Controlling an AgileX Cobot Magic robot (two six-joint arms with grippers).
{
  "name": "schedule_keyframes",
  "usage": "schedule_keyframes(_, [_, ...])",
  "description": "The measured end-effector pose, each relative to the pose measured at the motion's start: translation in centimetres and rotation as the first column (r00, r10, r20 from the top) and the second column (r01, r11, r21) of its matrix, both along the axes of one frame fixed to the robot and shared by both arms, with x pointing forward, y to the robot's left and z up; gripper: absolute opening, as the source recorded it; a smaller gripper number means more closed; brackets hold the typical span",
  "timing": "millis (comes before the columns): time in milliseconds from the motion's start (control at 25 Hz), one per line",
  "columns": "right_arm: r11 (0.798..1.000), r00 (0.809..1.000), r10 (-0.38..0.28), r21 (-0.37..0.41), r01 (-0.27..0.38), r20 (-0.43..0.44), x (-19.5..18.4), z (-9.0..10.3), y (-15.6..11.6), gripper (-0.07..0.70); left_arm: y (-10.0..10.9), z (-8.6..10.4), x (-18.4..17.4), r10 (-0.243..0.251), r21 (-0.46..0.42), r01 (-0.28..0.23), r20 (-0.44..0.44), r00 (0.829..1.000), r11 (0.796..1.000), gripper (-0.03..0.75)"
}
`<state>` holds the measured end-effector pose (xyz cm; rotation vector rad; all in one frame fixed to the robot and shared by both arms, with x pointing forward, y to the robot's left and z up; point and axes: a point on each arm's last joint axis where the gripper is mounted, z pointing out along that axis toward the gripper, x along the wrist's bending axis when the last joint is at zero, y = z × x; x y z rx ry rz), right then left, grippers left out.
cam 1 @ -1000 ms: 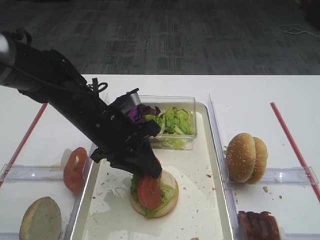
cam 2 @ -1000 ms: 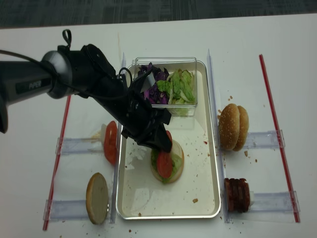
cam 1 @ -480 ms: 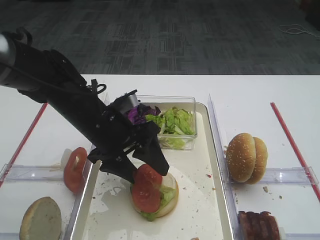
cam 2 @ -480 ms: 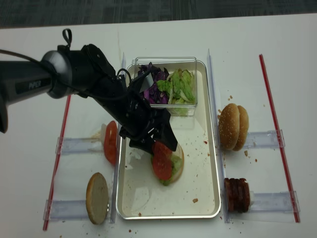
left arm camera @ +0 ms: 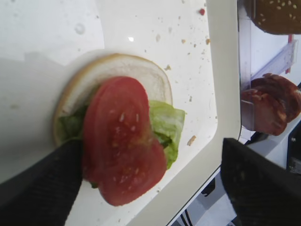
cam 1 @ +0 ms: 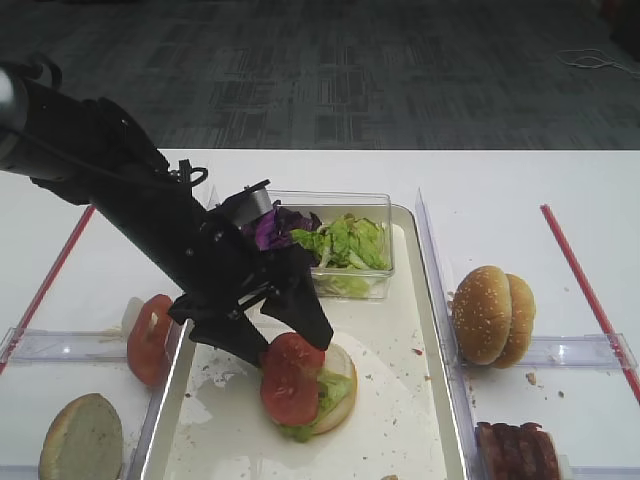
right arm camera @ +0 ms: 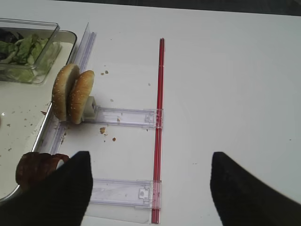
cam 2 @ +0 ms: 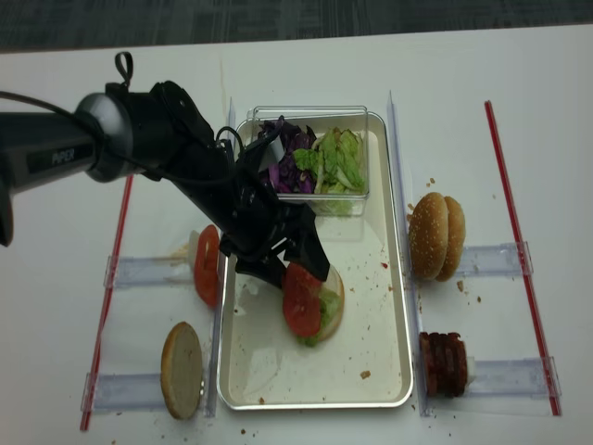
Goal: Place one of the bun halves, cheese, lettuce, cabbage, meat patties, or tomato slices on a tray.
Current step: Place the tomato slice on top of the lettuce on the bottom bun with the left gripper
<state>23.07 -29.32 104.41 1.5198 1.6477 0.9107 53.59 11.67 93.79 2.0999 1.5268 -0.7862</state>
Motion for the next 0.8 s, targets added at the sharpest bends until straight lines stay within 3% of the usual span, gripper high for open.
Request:
schedule_keyframes(560, [1.000,1.000,0.001,-0.002,-0.001,-0.002,0.0,0.0,0.0,0.558,1.1,0.2,0.7,0.029,0.020,-0.029,0.009,1.000,0.999,0.584])
schedule_keyframes(800, [1.000,1.000,0.001,-0.002,-0.001,-0.002,0.0,0.0,0.0,0.558,1.0,4.3,1.0,0.022,-0.024,-0.019,0.127,0.992,1.000,0.584])
